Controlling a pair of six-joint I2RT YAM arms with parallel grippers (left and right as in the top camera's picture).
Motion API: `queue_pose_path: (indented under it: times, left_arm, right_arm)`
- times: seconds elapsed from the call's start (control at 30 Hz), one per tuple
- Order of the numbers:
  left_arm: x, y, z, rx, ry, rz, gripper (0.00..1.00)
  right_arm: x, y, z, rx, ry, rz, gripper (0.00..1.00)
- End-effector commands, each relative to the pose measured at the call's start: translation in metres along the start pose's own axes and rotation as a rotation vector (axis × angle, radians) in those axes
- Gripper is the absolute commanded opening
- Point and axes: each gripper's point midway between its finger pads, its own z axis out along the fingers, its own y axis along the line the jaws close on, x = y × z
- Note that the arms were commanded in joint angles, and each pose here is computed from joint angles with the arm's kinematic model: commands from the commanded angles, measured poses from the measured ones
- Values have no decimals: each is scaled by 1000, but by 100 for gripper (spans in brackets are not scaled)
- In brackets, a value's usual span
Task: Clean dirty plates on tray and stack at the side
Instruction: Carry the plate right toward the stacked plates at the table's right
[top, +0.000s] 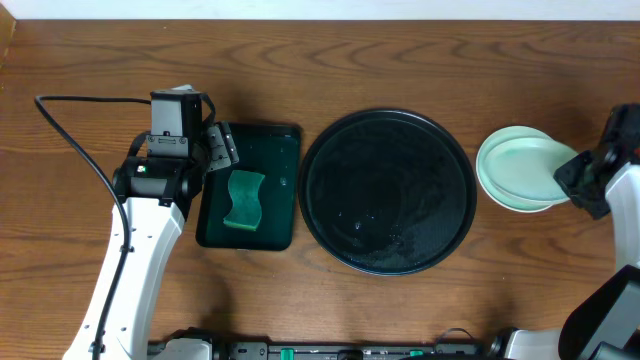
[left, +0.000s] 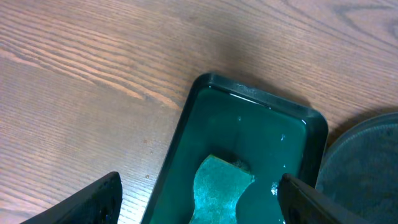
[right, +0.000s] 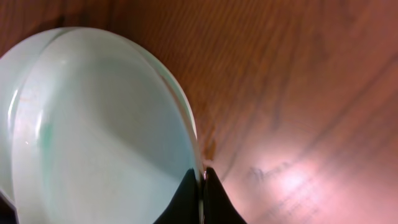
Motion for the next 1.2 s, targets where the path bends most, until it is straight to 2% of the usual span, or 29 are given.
queue_pose_path:
  times: [0.0, 0.6, 0.63, 0.67, 0.87, 0.93, 1.03, 1.17]
  left_arm:
    - [-2, 4, 0, -17, -5, -1, 80]
    - [-2, 4, 0, -17, -5, -1, 80]
    - [-2, 4, 0, -17, -5, -1, 80]
    - [-2, 4, 0, -17, -5, -1, 80]
    - [-2, 4, 0, -17, -5, -1, 80]
    - [-2, 4, 0, -17, -5, -1, 80]
    - [-2, 4, 0, -17, -5, -1, 80]
    - [-2, 4, 0, -17, -5, -1, 80]
  right_arm:
    - [9, -7, 16, 10, -7, 57, 1]
    - [29, -6, 45, -43, -3, 58, 2]
    - [30, -6, 46, -43, -4, 54, 6]
    - [32, -7, 48, -43, -3, 51, 14]
    - [34, -4, 49, -50, -9, -33, 42]
    - [35, -2, 49, -53, -12, -71, 60]
    - [34, -1, 49, -57, -18, -98, 64]
    - [33, 3, 51, -72, -20, -97, 60]
